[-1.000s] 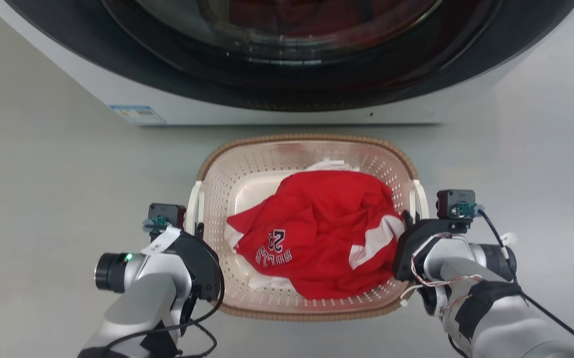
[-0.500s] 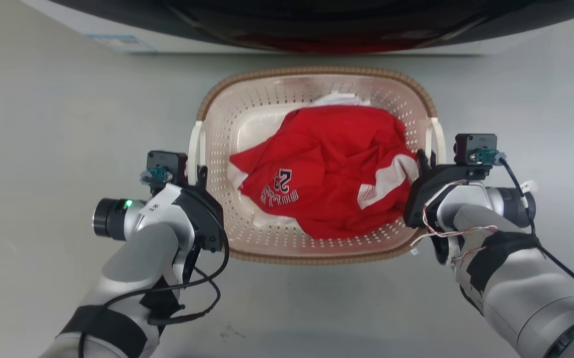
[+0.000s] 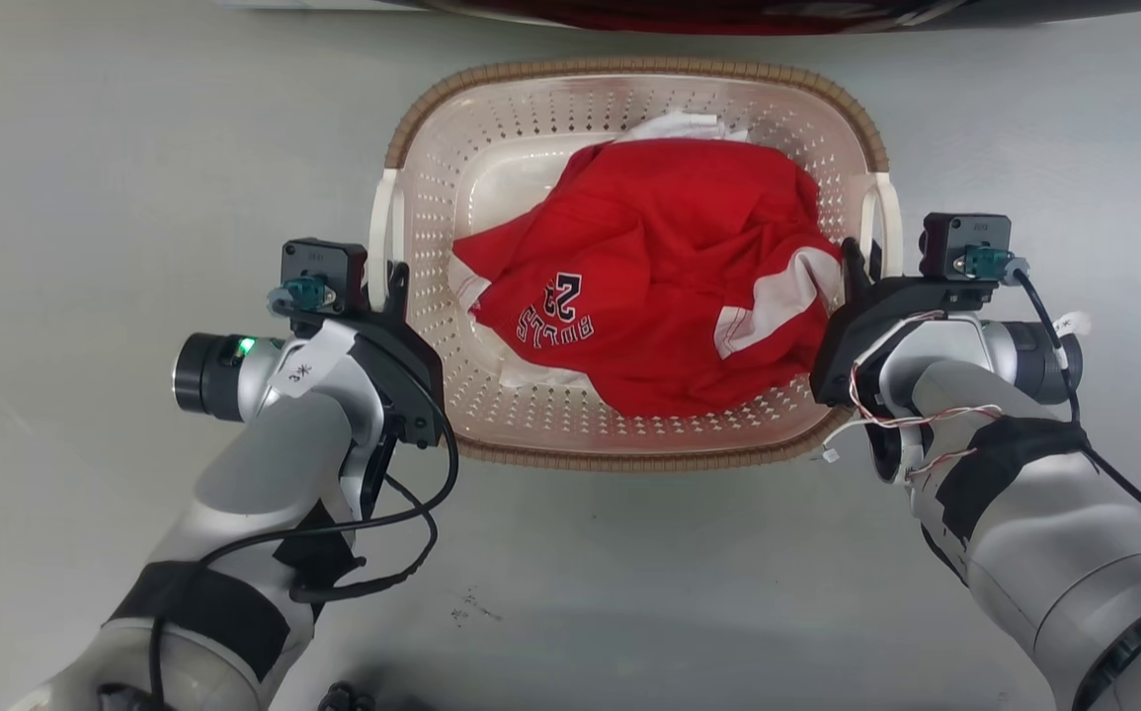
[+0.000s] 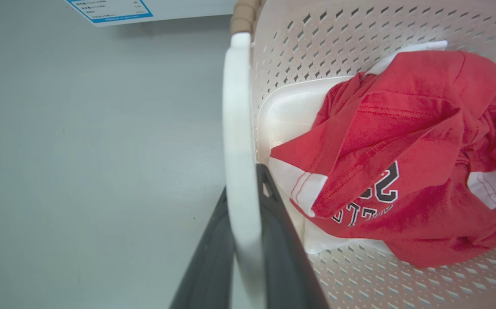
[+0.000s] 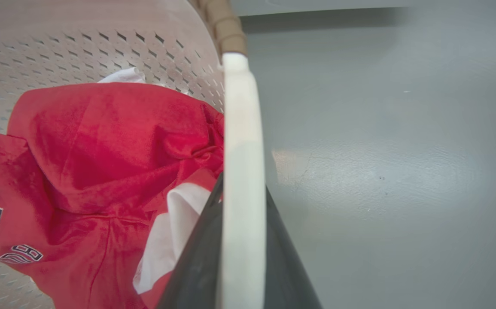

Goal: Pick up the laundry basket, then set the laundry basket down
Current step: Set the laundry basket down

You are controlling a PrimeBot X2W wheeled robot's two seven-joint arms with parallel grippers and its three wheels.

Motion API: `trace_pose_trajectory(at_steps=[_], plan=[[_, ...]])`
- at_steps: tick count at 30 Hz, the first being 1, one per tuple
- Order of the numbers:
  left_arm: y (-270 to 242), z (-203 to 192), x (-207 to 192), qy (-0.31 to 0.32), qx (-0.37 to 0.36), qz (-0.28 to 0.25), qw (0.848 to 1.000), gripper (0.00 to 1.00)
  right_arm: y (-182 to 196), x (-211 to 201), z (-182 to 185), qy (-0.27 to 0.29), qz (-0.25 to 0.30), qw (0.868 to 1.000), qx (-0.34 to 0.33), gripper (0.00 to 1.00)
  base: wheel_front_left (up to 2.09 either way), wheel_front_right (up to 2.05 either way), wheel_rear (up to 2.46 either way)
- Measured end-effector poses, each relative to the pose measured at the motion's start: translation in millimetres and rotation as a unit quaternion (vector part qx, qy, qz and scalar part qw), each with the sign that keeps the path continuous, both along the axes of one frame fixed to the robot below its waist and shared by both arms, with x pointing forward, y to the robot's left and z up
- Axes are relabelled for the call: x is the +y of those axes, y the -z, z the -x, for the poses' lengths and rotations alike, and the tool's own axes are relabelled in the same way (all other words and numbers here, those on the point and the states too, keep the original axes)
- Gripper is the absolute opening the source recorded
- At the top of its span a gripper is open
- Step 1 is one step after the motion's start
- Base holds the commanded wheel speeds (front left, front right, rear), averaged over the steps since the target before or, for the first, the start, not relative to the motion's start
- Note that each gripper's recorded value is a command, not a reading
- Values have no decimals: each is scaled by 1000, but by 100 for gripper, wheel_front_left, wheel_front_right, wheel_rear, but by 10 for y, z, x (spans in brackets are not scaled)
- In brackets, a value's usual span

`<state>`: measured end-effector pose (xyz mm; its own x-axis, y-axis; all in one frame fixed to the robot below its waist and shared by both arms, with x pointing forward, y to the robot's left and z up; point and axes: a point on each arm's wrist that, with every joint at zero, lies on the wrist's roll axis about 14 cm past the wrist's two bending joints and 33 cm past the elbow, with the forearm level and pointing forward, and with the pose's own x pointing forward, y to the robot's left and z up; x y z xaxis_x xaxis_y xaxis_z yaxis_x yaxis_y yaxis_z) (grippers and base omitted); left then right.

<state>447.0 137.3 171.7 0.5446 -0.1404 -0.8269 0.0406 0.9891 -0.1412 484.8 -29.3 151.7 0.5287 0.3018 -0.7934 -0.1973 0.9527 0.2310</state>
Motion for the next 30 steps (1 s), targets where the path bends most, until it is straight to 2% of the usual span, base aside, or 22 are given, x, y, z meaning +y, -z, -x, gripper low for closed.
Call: trace_pose_trajectory(at_steps=[14, 20, 21, 22, 23, 24, 26, 27, 28, 30], plan=[[67, -80, -3, 3, -6, -2, 1000, 0, 82, -13, -67, -1, 1, 1000, -7, 0, 0, 0, 0], [79, -72, 7, 1, -5, -3, 1000, 0, 93, -6, -64, -3, -1, 1000, -9, 9, 0, 0, 0], [80, -71, 8, 1, -5, -3, 1000, 5, 93, -5, -65, -4, -1, 1000, -10, 13, 0, 0, 0], [80, -71, 10, 1, -5, -3, 1000, 28, 93, -5, -66, -4, -1, 1000, -11, 16, 0, 0, 0], [80, -70, 9, 1, -5, -3, 1000, 28, 93, -5, -67, -5, 0, 1000, -11, 16, 0, 0, 0], [79, -69, 7, 1, -5, -3, 1000, 37, 90, -2, -69, -6, 0, 1000, -12, 19, 0, 0, 0], [72, -73, -13, 0, -7, -1, 1000, 44, 86, 13, -67, -7, -2, 1000, -12, 28, 0, 0, 0], [69, -74, -13, -1, -7, -1, 1000, 63, 83, 18, -67, -7, -3, 1000, -12, 37, 0, 0, 0], [59, -79, -23, -1, -8, 0, 1000, 100, 73, 32, -69, -8, -4, 1000, -12, 74, 0, 0, 0], [48, -88, -13, -3, -11, -1, 1000, 100, 58, 58, -70, -9, -7, 1000, -13, 100, 0, 0, 0]])
